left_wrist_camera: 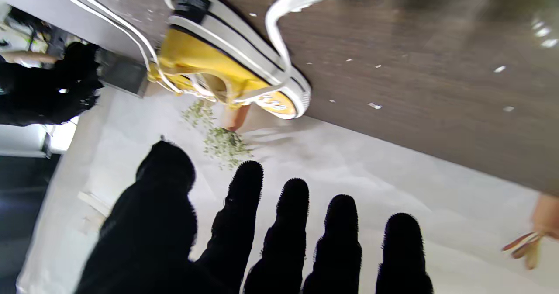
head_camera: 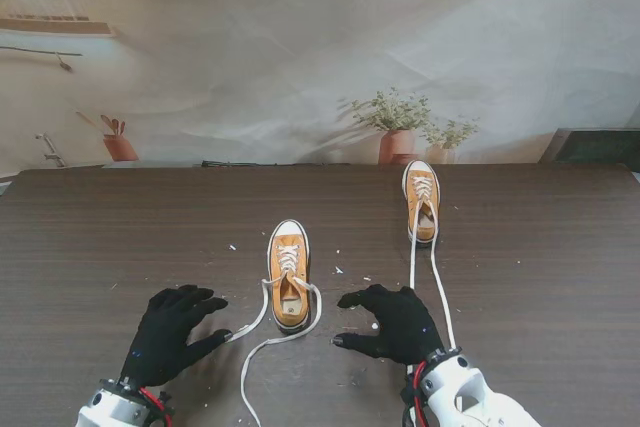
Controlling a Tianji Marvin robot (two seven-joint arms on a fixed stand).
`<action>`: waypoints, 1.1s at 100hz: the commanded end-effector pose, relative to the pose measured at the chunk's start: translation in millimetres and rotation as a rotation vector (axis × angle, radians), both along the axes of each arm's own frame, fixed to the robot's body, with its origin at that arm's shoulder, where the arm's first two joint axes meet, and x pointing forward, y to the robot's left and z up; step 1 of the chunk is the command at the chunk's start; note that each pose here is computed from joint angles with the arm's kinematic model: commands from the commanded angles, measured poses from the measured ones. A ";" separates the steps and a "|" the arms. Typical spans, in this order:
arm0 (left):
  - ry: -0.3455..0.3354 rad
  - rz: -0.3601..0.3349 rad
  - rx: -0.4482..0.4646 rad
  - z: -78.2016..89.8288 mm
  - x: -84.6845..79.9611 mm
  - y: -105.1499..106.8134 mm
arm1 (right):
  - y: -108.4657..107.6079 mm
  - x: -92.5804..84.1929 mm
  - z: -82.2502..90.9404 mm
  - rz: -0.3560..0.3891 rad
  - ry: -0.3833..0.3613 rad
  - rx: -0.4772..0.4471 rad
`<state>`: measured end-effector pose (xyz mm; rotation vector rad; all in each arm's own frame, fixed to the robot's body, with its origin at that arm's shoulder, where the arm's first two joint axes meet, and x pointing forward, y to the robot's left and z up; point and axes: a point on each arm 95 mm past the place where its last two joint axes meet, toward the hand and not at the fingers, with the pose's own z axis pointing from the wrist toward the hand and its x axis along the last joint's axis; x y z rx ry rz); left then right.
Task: Tie the shoelaces into a bow on the shoes
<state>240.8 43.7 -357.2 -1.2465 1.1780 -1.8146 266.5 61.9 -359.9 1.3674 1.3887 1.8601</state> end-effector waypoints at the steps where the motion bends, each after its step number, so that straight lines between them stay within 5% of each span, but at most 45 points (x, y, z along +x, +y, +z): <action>1: 0.031 0.014 -0.037 -3.4 9.6 3.1 | 7.7 12.1 9.2 0.015 -0.044 -0.008; 54: 0.031 0.123 0.073 -21.8 26.0 22.1 | 57.2 67.5 -1.0 0.003 -0.100 -0.116; 110: 0.046 0.085 0.036 -24.0 24.5 16.4 | 80.9 89.9 -23.3 -0.017 -0.065 -0.196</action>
